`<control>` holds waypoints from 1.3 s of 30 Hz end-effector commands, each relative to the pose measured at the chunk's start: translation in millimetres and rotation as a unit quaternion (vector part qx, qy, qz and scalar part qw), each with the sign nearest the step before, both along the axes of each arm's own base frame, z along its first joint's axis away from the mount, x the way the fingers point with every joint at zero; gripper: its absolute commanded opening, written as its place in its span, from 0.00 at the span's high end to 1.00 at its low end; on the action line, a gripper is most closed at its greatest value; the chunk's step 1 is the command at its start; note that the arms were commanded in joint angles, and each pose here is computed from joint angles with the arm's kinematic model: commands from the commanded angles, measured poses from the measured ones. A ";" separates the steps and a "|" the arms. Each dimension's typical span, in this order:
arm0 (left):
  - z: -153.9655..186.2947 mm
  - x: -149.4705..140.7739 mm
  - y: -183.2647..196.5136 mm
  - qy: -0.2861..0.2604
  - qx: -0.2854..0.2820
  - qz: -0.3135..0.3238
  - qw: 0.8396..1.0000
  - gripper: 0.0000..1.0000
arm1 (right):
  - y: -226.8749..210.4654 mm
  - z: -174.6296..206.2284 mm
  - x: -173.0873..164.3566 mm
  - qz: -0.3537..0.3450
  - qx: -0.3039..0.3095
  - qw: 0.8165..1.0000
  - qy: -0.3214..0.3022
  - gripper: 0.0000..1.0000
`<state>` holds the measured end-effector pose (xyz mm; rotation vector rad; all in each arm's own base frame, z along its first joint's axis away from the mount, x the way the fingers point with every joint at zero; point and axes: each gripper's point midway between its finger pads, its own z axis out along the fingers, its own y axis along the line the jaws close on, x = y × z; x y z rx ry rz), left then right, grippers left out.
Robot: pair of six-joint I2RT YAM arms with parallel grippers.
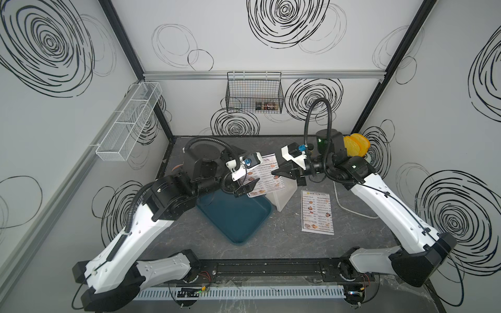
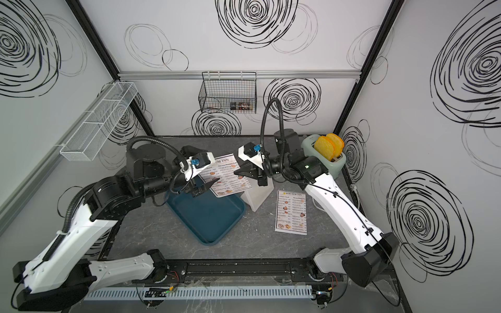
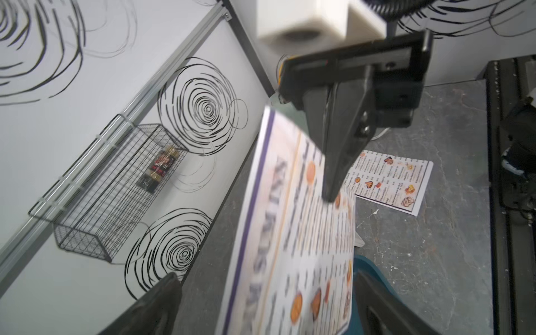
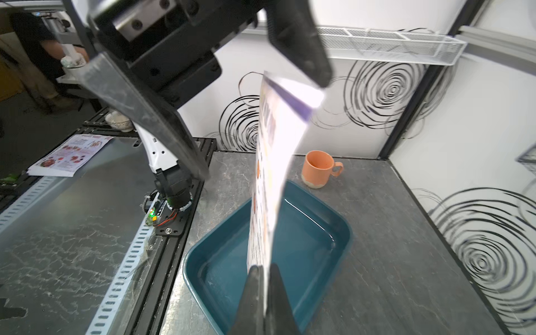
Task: Replace the menus in the menu holders
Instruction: Adjust the storage box at the center of the board.
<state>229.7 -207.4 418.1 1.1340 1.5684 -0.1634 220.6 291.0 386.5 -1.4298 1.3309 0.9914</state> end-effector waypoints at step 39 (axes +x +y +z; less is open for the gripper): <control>-45.5 -56.5 -13.6 0.091 -0.276 -0.183 0.939 1.00 | 17.9 16.1 -49.1 0.088 0.032 0.996 -0.007 0.91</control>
